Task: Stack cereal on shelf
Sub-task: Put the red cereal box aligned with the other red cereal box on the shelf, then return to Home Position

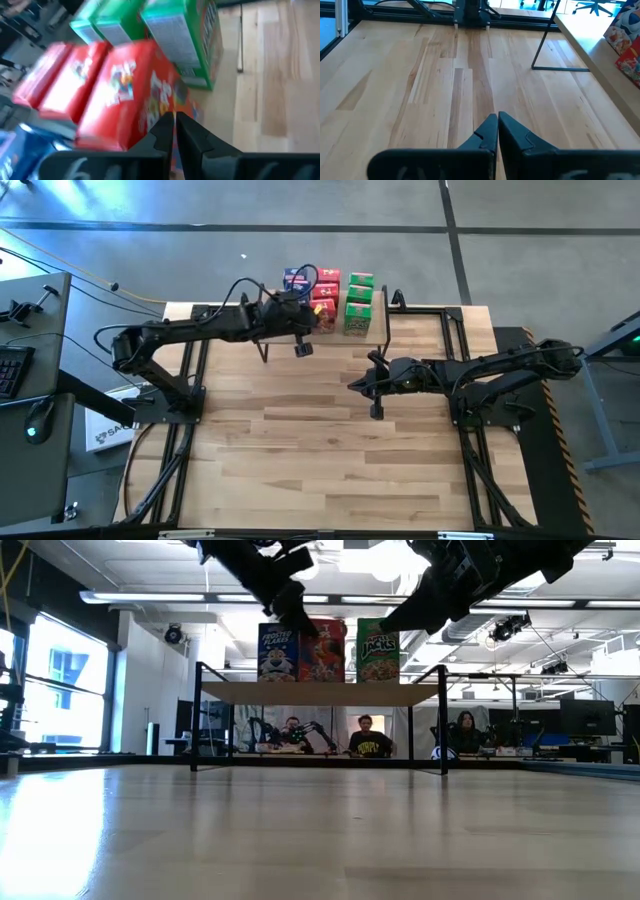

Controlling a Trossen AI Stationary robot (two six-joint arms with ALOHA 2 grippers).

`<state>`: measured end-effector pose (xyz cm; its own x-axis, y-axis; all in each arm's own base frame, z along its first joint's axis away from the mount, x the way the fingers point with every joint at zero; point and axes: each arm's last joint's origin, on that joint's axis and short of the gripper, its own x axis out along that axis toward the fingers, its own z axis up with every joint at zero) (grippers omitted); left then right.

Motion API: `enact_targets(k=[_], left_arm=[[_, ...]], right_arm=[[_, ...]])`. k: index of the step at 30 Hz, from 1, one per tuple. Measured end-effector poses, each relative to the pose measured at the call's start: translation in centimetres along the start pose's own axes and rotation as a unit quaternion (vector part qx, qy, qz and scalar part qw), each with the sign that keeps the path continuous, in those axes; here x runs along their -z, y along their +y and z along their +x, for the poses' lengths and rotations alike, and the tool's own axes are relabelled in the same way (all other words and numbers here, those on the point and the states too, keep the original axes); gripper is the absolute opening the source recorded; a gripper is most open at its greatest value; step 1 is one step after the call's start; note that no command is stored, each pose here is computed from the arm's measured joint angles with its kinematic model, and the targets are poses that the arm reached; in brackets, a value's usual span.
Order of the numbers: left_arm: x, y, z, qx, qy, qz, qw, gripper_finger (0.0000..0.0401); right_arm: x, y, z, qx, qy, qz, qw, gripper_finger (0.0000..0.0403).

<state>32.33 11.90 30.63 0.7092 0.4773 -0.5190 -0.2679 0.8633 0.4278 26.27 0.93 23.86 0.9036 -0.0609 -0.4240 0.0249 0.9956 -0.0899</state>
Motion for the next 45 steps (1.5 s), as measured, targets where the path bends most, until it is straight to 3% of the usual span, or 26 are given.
enact_targets(k=[7, 13, 21, 30, 35, 39, 45], left_arm=[[0.1, -0.2, 0.0, -0.001, 0.009, 0.011, 1.0, 0.0013], [-0.5, -1.3, -2.4, -0.033, 0.031, 0.024, 0.999, 0.0012], [0.5, -0.8, -1.1, -0.063, 0.07, 0.003, 0.996, 0.0012], [0.6, -1.2, 0.0, -0.048, 0.063, 0.002, 0.997, 0.0012], [-0.1, -1.4, 0.0, 0.008, 0.014, -0.011, 1.0, 0.0012], [-0.7, -1.2, -2.0, 0.086, -0.054, -0.042, 0.994, 0.0008], [3.5, -2.3, -4.7, 0.144, -0.117, -0.078, 0.979, 0.0001]], right_arm=[[0.0, 0.0, 0.0, -0.001, 0.0, -0.001, 1.0, 0.0002], [0.0, 0.0, 0.0, -0.001, 0.0, -0.001, 1.0, 0.0002], [0.0, 0.0, 0.0, -0.001, 0.0, 0.003, 1.0, 0.0002], [0.0, 0.0, 0.0, -0.001, -0.002, 0.001, 1.0, 0.0002], [-0.1, 0.0, 0.0, -0.003, -0.007, -0.006, 1.0, 0.0002], [-0.7, -0.1, -1.0, -0.002, -0.024, -0.046, 0.999, 0.0001], [0.1, -1.5, -3.3, -0.012, -0.082, -0.069, 0.994, 0.0]])
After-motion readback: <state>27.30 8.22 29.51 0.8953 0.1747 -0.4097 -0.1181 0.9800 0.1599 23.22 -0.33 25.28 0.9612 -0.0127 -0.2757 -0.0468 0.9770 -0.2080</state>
